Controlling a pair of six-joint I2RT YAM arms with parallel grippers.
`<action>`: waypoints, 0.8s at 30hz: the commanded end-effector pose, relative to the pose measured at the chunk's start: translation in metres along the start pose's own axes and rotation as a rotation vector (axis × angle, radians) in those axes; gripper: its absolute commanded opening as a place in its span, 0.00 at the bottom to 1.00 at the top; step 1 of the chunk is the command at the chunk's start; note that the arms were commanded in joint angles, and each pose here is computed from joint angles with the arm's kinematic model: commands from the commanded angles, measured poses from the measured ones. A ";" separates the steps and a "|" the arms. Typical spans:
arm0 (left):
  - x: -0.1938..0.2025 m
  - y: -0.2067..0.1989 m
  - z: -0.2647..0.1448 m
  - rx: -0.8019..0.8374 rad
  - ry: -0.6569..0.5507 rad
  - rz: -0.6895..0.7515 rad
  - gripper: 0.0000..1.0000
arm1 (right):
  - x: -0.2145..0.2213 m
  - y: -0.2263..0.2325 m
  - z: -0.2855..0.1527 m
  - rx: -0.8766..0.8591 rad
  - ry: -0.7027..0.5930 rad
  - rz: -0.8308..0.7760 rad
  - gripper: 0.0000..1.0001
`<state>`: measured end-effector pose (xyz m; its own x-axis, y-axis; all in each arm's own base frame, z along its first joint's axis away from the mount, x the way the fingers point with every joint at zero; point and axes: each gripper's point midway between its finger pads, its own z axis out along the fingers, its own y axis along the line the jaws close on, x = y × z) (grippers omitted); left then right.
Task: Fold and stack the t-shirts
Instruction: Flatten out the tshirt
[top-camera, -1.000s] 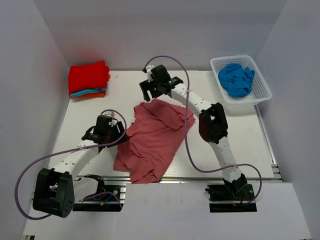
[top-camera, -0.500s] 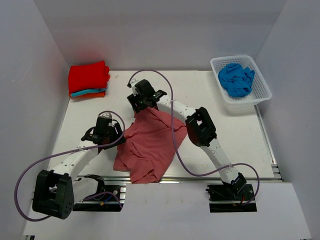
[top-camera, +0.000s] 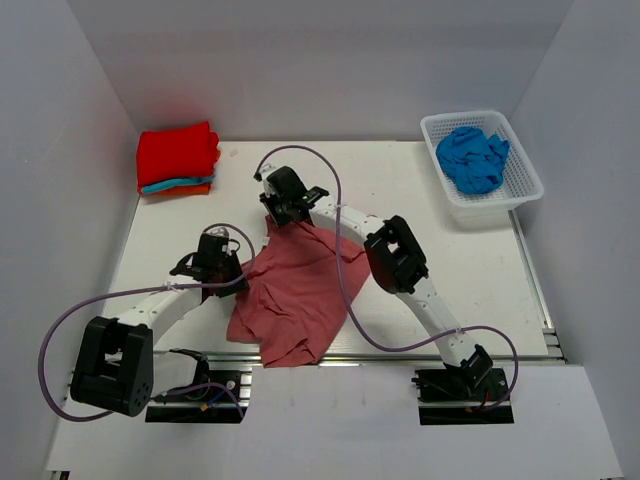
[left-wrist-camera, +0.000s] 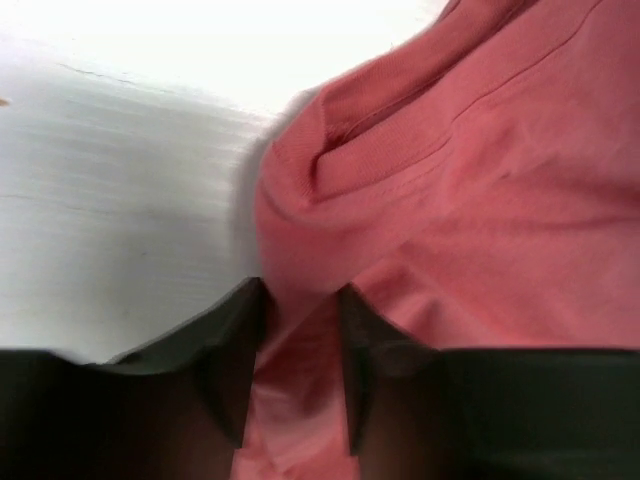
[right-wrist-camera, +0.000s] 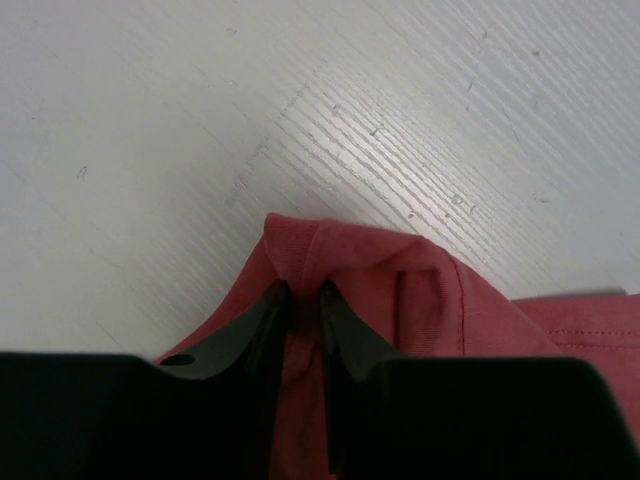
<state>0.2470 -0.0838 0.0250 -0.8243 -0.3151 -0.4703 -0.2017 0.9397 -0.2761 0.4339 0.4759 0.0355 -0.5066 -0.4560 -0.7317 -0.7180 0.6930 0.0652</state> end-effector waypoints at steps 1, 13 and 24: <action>-0.007 -0.015 0.000 0.073 -0.031 0.012 0.40 | -0.030 0.009 -0.003 0.013 -0.092 -0.040 0.24; -0.058 -0.046 -0.038 0.199 -0.227 0.085 0.00 | -0.098 0.007 -0.065 0.101 -0.295 -0.036 0.00; -0.118 -0.089 -0.146 0.396 -0.515 0.136 0.00 | -0.165 -0.039 -0.210 0.352 -0.584 0.066 0.00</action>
<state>0.2834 -0.1062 0.1895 -0.5077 -0.3211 -0.7995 0.1102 0.8961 -0.4299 0.4335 0.4365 0.2101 -0.2784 -0.2536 -0.9264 -0.5781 0.8145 -0.0492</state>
